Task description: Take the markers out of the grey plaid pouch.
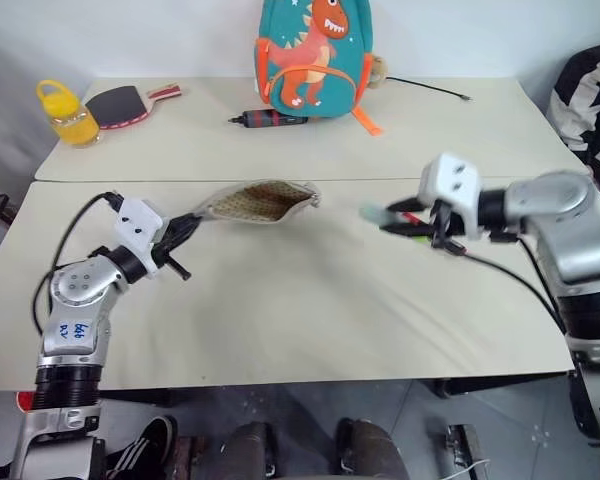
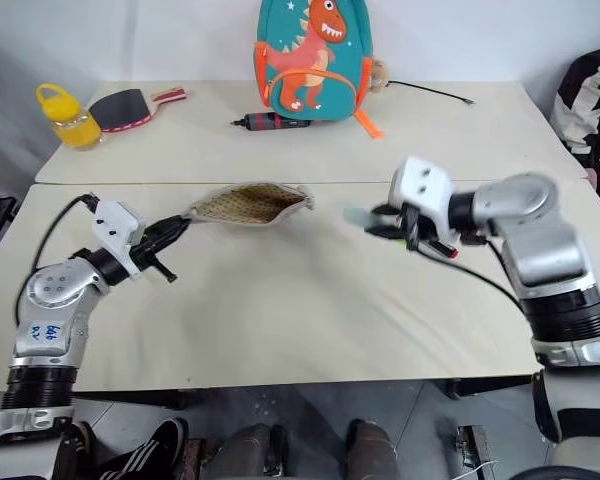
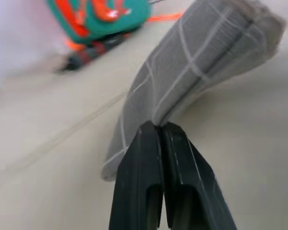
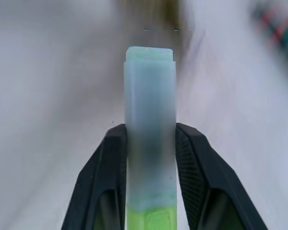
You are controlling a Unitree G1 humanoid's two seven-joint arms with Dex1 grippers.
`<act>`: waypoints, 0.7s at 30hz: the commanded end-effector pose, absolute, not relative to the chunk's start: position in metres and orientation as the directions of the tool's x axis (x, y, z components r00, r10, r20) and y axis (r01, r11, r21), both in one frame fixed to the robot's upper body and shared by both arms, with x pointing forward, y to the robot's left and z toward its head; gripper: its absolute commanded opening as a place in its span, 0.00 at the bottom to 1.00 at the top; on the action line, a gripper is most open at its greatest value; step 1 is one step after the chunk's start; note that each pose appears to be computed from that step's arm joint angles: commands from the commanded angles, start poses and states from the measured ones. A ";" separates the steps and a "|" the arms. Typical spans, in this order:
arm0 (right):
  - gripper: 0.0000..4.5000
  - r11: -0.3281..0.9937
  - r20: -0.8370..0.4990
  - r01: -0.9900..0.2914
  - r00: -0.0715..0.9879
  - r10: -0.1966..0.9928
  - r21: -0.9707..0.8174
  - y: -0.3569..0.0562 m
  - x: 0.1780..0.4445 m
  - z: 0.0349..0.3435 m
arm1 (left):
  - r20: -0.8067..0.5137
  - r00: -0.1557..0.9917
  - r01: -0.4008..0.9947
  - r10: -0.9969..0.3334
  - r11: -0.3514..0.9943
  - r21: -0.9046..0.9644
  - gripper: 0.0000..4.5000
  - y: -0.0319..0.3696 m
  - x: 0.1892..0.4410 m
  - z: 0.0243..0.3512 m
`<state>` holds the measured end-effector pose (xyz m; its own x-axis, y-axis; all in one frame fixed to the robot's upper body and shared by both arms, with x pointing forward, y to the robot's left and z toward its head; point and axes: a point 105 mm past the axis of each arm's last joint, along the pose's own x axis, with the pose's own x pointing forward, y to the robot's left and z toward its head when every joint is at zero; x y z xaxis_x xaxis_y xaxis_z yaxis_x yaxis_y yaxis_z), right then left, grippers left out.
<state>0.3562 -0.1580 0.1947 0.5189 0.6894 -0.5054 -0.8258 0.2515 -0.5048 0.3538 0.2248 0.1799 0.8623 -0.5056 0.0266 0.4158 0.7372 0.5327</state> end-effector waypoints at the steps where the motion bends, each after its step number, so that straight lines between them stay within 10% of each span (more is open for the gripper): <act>1: 0.23 0.249 -0.489 -0.785 0.565 0.665 -0.567 -0.158 0.365 0.184 | 0.015 0.874 0.393 -0.485 0.725 0.566 0.00 0.216 0.353 0.163; 4: 0.23 0.260 -0.499 -0.784 0.574 0.649 -0.564 -0.159 0.371 0.170 | -0.019 0.863 0.440 -0.506 0.730 0.523 0.05 0.205 0.352 0.144; 11: 0.67 0.391 -0.339 -0.801 0.561 0.755 -0.454 -0.157 0.363 0.191 | 0.061 0.735 0.636 -0.676 0.717 0.287 0.42 0.185 0.314 0.158; 14: 0.67 0.454 -0.197 -0.791 0.563 0.803 -0.409 -0.158 0.354 0.201 | 0.080 0.681 0.703 -0.728 0.680 0.209 0.61 0.186 0.288 0.166; 21: 0.67 0.630 -0.003 -0.687 0.677 0.736 -0.363 -0.191 0.329 0.180 | 0.063 0.784 0.608 -0.618 0.784 0.126 0.61 0.224 0.264 0.167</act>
